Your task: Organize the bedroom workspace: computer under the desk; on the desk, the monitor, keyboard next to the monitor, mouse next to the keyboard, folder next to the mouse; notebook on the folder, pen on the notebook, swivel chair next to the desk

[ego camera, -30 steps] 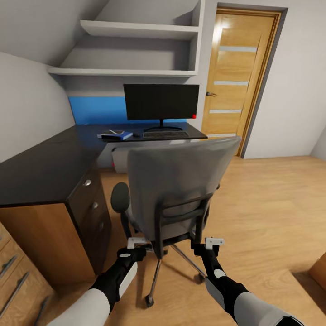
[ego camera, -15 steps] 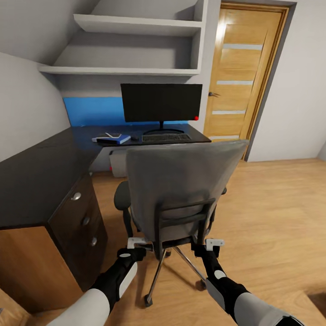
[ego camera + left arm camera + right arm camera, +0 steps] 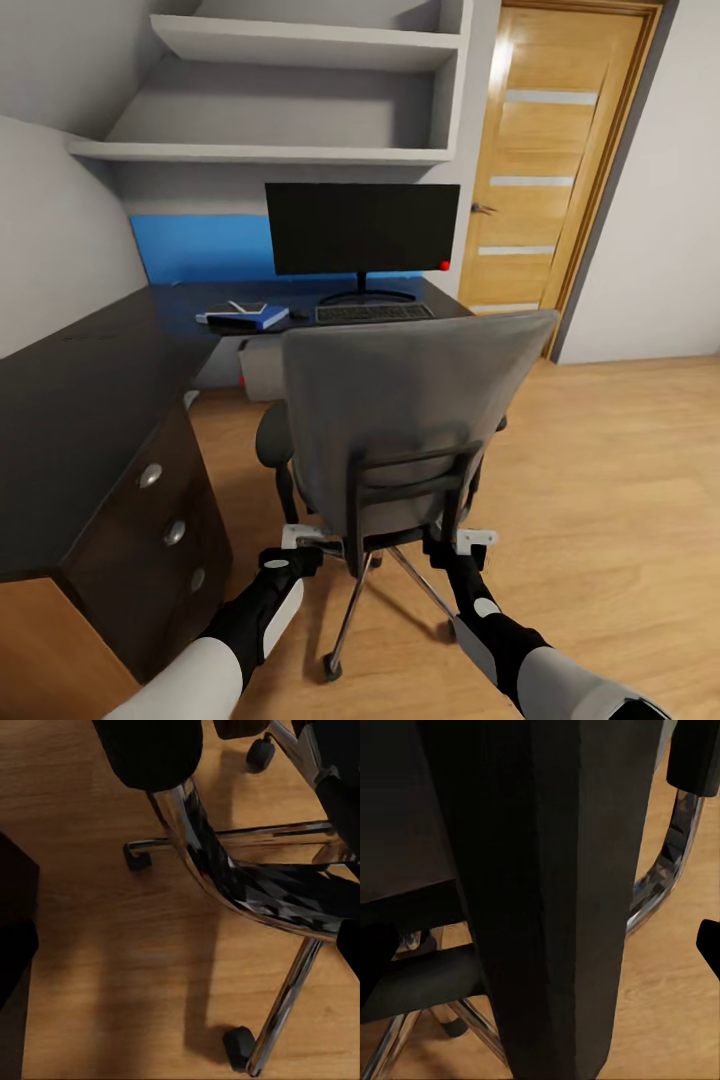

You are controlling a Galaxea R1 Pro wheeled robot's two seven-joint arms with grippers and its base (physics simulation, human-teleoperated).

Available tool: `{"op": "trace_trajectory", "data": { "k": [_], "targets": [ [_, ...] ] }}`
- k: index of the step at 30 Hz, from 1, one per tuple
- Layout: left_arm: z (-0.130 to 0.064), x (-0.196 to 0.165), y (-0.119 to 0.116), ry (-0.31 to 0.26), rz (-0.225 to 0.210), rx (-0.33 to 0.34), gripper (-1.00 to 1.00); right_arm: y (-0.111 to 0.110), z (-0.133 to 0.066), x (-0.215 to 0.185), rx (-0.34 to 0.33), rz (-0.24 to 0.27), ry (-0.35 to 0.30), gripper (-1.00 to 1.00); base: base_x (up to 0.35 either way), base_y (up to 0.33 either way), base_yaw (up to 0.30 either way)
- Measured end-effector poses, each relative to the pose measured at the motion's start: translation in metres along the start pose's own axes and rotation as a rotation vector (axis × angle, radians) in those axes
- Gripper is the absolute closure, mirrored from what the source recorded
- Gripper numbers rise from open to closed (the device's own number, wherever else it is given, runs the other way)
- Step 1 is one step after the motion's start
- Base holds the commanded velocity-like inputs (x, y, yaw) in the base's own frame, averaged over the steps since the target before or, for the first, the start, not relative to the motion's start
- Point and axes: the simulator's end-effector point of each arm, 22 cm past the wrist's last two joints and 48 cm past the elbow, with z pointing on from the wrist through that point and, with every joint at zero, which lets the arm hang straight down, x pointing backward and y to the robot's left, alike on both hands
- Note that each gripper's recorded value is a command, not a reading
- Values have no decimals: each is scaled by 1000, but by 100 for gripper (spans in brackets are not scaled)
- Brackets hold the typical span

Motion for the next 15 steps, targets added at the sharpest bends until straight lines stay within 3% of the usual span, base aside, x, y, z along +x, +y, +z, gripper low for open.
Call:
{"op": "trace_trajectory", "data": {
  "k": [5,15],
  "targets": [
    [0,0,0,1,1,0,-100,4,1,-3,-12,-9,-6,-100,47,29,0],
    [1,1,0,1,1,0,-100,4,1,-3,-12,-9,-6,-100,-300,-67,0]
  ]
}}
